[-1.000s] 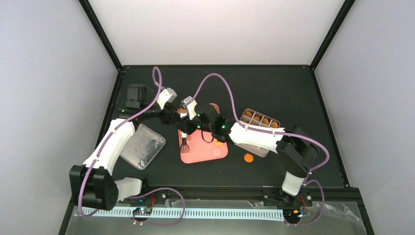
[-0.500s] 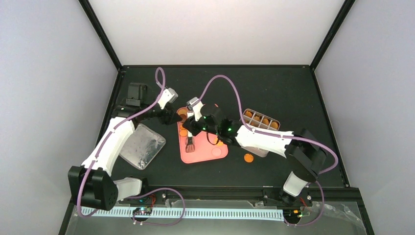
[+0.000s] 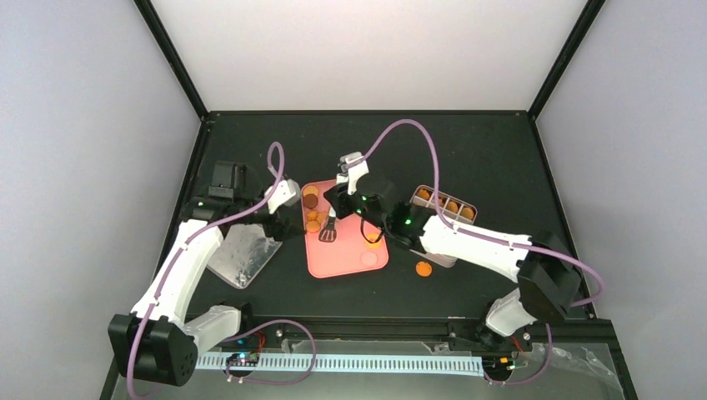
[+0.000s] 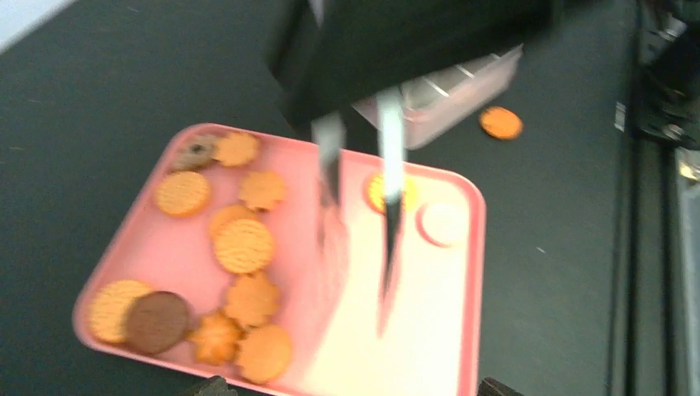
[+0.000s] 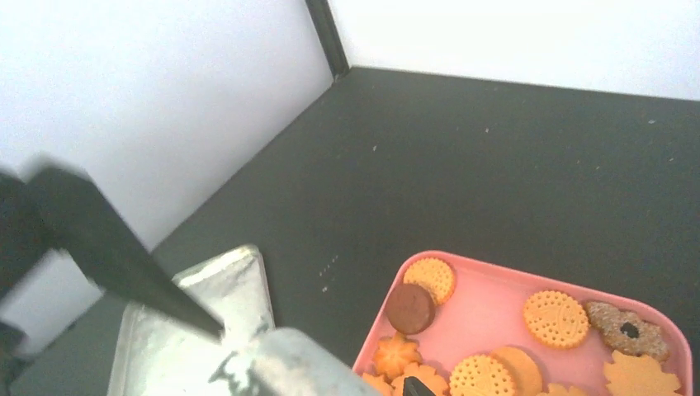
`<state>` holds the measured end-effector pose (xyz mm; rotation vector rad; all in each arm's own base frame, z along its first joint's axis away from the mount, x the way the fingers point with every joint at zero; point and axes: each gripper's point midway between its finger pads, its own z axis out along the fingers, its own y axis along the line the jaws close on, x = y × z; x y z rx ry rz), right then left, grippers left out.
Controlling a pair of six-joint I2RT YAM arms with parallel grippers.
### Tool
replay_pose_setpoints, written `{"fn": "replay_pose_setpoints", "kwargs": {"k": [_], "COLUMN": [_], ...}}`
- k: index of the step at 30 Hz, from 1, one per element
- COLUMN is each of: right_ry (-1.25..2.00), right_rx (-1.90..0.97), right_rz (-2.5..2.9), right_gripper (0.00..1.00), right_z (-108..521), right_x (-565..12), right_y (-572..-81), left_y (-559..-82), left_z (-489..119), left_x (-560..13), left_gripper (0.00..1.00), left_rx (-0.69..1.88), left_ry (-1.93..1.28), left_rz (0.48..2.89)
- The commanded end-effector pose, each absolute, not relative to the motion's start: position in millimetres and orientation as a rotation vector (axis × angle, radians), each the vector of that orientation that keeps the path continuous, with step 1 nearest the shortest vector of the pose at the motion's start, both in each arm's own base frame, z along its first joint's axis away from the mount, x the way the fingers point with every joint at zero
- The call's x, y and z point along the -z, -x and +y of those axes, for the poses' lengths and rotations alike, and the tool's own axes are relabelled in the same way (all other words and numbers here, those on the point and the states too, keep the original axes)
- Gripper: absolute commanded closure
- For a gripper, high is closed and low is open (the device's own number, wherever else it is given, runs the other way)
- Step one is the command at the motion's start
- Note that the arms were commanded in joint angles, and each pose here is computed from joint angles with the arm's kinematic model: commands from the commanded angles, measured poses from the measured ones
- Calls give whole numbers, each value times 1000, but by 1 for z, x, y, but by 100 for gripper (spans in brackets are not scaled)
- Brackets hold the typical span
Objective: Pack the cookies
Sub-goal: Adjust the clamp, then pass from the right arm to the left
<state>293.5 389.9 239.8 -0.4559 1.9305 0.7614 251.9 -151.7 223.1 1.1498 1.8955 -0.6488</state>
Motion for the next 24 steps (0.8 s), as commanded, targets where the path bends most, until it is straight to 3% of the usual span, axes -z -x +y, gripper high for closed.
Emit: {"fn": "replay_pose_setpoints", "kwargs": {"k": [1,8,24], "right_ry": [259,209,192], "right_rx": [-832,-990,-1128], "right_rz": [1809,1730,1726], "right_gripper": [70,70,70], "right_z": [369,363,368], "right_x": [-295,-336,-340], "right_y": [-299,-284,-272], "left_y": [-206,-209,-207], "left_z": [-167,-176,-185], "left_x": [-204,-191,-210], "left_gripper": [22,32,64], "left_rx": [878,978,1050], "left_ry": [-1329,-1357,-1343], "left_rz": [1805,1795,1697]}}
